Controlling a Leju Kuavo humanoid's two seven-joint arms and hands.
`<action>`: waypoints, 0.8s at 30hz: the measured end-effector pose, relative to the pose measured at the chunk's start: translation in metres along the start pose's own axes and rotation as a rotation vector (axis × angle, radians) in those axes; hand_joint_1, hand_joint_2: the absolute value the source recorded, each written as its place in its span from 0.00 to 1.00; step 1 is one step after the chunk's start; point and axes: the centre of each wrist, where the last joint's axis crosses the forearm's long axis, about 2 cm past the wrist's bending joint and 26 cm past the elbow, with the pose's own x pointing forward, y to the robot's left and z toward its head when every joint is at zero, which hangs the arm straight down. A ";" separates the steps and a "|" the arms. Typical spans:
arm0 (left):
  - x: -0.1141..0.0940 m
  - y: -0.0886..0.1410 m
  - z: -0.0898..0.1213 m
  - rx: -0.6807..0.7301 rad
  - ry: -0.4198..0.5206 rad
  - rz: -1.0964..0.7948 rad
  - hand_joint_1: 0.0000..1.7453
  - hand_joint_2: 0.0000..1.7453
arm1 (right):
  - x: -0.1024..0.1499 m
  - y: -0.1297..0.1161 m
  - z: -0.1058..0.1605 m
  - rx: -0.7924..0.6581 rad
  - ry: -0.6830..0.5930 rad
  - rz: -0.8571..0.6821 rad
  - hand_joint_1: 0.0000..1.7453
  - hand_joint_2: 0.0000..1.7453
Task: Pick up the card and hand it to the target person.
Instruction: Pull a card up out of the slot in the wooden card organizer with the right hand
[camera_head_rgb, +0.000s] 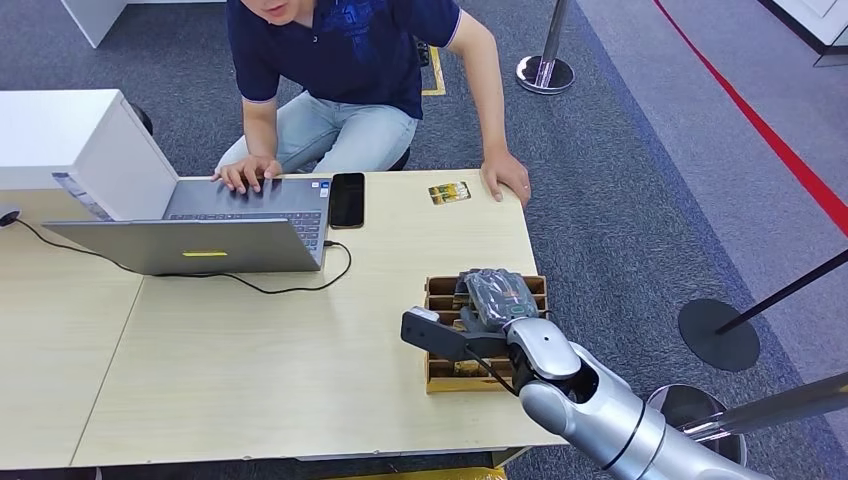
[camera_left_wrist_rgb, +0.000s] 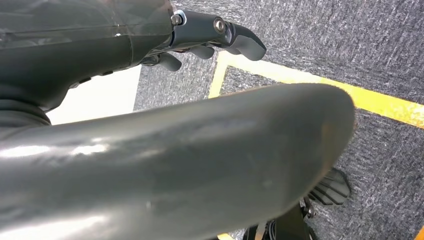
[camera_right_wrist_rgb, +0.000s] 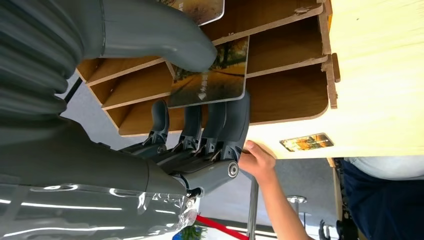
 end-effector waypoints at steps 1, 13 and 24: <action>0.000 0.000 0.000 0.000 0.000 0.000 0.00 0.00 | 0.000 0.000 0.000 0.000 0.000 -0.001 0.56 1.00; 0.000 -0.001 0.000 0.001 0.002 0.000 0.00 0.00 | 0.000 -0.002 -0.001 -0.001 0.000 -0.001 0.59 1.00; 0.001 0.001 0.000 0.007 0.004 -0.007 0.00 1.00 | 0.000 -0.002 -0.001 0.002 -0.002 -0.001 0.84 1.00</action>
